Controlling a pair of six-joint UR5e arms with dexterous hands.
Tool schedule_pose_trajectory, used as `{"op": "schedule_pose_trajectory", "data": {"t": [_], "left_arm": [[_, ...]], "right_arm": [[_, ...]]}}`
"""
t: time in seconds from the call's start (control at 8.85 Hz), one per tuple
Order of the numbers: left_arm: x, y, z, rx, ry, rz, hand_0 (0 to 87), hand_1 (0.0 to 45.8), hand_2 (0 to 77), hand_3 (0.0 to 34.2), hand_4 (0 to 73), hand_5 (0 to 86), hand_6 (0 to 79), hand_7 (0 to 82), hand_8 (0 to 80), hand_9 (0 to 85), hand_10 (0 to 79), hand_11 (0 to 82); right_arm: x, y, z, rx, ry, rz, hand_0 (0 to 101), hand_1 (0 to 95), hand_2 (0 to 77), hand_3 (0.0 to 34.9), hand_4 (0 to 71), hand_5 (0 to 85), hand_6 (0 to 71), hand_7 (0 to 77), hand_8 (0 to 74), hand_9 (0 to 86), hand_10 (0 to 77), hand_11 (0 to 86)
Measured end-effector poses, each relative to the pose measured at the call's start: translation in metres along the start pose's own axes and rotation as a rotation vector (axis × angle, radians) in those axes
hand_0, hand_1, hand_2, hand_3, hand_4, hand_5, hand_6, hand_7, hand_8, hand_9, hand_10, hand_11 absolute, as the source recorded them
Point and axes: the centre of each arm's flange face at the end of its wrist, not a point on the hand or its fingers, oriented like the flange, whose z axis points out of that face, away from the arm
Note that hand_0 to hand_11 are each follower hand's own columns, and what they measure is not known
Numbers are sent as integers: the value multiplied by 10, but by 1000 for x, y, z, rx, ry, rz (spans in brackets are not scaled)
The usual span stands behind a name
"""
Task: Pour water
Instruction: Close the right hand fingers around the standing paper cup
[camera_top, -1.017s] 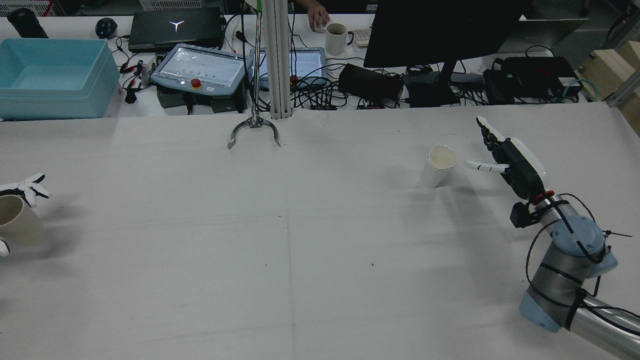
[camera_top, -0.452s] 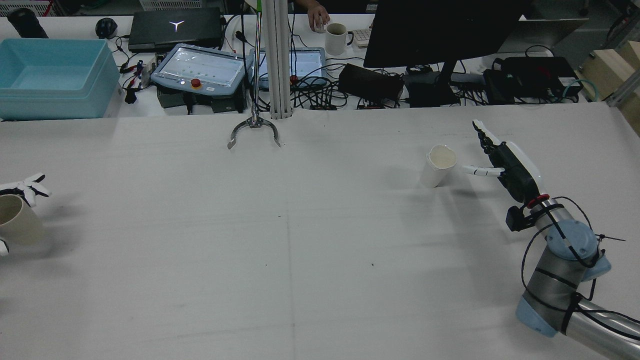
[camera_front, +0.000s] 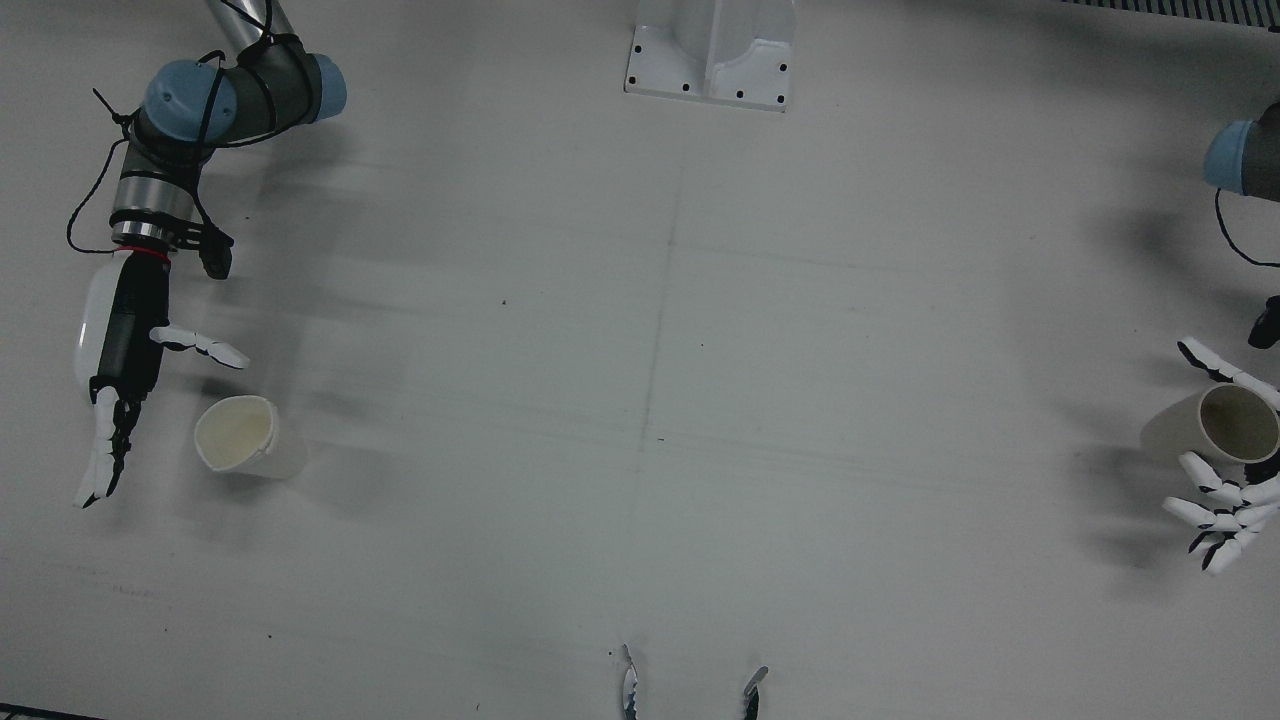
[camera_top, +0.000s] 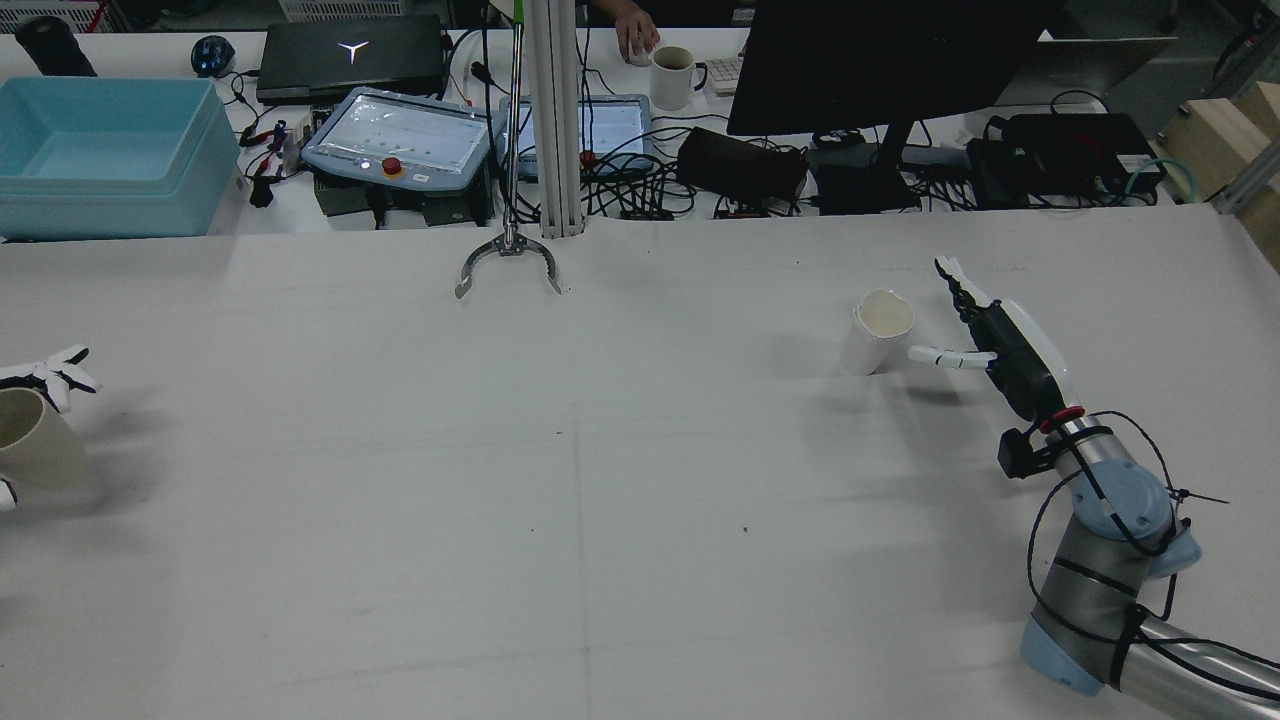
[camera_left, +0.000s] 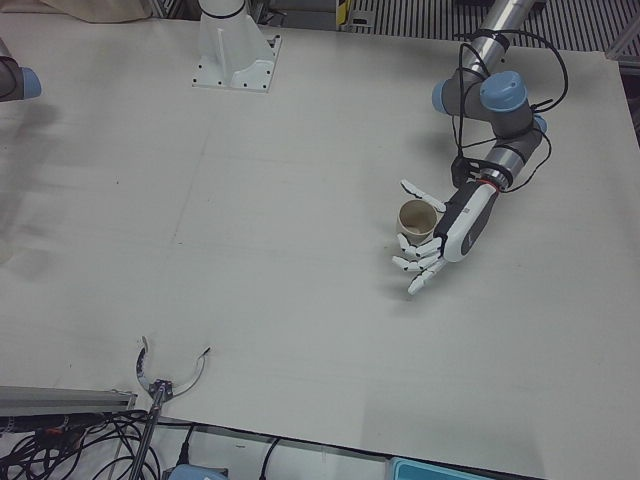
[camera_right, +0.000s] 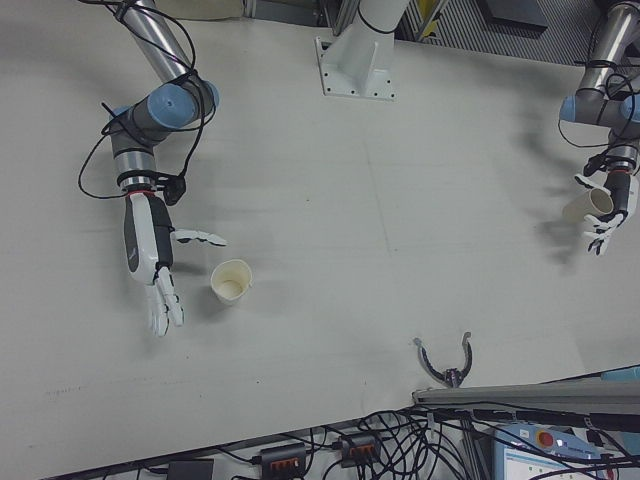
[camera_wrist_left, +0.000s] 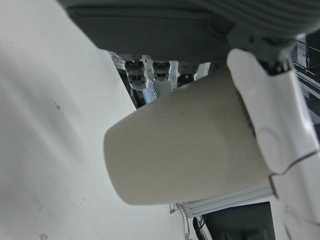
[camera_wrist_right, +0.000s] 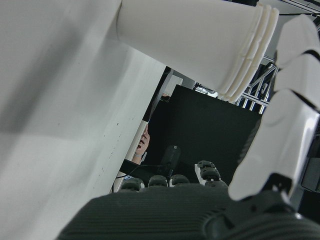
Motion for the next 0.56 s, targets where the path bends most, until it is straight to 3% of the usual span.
{"op": "schedule_pose_trajectory", "data": {"t": [0.23,0.56], "left_arm": [[0,0,0,0,0,0,512,71,16,0,387,491,218,376,38,98,76,114],[0,-1,0,2,0,0,511,71,16,0,387,491,218,376,38,98,76,114]], "right_arm": [[2,-1,2,-3,-14,24,474,158,136,0,38,27,5,11,5,5,5,5],[3,14,15,-33,-54,139,475,136,136,0,27,49,5,11,5,5,5,11]]}}
